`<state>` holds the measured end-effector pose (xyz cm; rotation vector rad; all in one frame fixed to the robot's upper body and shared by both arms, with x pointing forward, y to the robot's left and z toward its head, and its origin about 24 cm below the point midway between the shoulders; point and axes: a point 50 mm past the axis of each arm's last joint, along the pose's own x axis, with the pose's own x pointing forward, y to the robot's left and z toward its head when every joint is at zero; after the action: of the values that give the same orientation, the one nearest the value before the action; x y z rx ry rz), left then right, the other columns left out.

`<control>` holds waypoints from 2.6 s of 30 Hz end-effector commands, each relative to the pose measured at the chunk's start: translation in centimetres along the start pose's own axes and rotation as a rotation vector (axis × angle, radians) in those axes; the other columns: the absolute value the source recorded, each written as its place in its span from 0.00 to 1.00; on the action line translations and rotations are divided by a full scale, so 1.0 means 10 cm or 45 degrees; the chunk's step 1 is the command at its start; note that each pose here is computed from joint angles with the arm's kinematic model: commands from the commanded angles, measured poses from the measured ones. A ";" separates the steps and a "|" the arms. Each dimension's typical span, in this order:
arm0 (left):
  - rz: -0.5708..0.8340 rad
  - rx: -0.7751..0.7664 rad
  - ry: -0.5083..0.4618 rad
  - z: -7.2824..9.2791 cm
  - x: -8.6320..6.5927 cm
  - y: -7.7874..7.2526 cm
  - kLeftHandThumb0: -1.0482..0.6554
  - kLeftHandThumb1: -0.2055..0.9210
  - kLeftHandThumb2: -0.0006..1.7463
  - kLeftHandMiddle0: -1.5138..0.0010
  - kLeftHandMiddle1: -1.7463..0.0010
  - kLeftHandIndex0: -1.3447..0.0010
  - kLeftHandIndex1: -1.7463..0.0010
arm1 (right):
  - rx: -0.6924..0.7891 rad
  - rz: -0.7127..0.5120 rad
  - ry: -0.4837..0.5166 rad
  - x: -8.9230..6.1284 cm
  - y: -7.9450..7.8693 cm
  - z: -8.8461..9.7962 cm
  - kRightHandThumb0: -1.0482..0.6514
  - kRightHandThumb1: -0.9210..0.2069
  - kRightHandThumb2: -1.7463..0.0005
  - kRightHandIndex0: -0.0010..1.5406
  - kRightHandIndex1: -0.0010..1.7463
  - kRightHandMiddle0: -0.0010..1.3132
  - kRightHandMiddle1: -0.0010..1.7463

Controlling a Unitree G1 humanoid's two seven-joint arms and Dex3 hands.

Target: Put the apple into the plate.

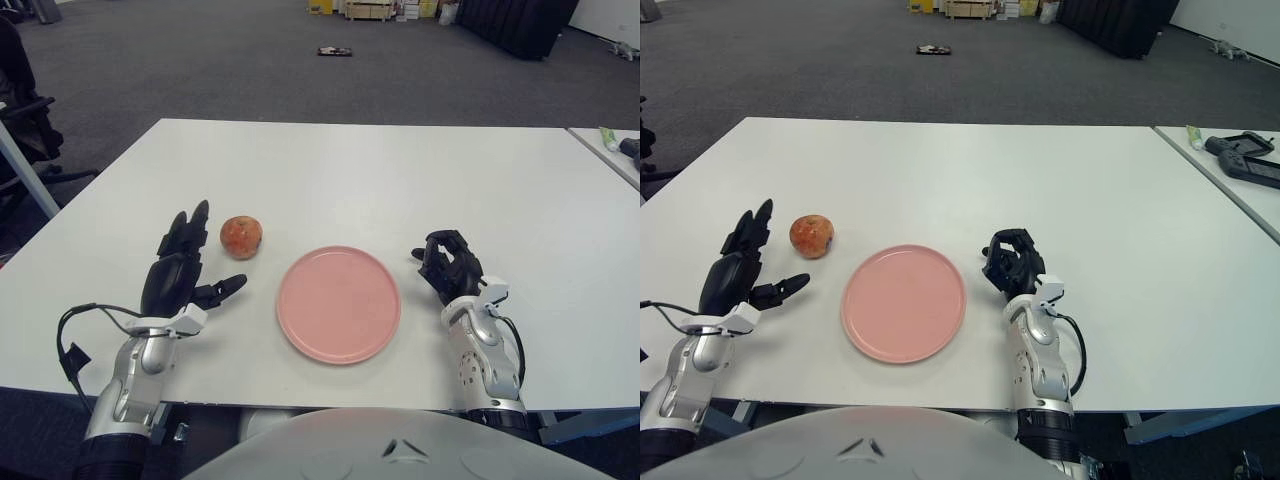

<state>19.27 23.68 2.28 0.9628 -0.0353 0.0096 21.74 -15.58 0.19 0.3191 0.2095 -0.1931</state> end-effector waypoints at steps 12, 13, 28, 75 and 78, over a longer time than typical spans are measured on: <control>-0.046 -0.001 -0.083 0.06 0.28 0.06 0.00 0.85 0.24 1.00 1.00 1.00 1.00 | 0.023 -0.019 0.072 -0.02 -0.03 -0.11 0.61 0.35 0.43 0.34 0.87 0.24 1.00; -0.043 -0.013 -0.091 0.07 0.29 0.06 0.00 0.85 0.24 1.00 1.00 1.00 1.00 | 0.024 -0.018 0.072 -0.02 -0.03 -0.11 0.61 0.35 0.43 0.34 0.87 0.24 1.00; 0.000 -0.047 -0.138 0.12 0.44 0.14 0.00 0.84 0.24 0.99 1.00 1.00 1.00 | 0.026 -0.010 0.065 -0.03 -0.04 -0.11 0.61 0.36 0.42 0.35 0.87 0.25 1.00; -0.222 0.146 -0.095 -0.05 0.89 -0.17 0.08 0.65 0.40 1.00 0.96 1.00 0.89 | 0.051 -0.036 0.070 -0.07 -0.06 -0.11 0.61 0.37 0.40 0.32 0.90 0.26 1.00; -0.249 0.180 -0.077 -0.09 0.90 -0.23 0.08 0.64 0.41 1.00 0.96 1.00 0.88 | 0.056 -0.040 0.076 -0.07 -0.06 -0.11 0.61 0.37 0.40 0.32 0.91 0.25 1.00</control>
<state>27.70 22.89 0.20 1.0688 0.0072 -0.2055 21.34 -16.05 0.18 0.3279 0.2040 -0.1947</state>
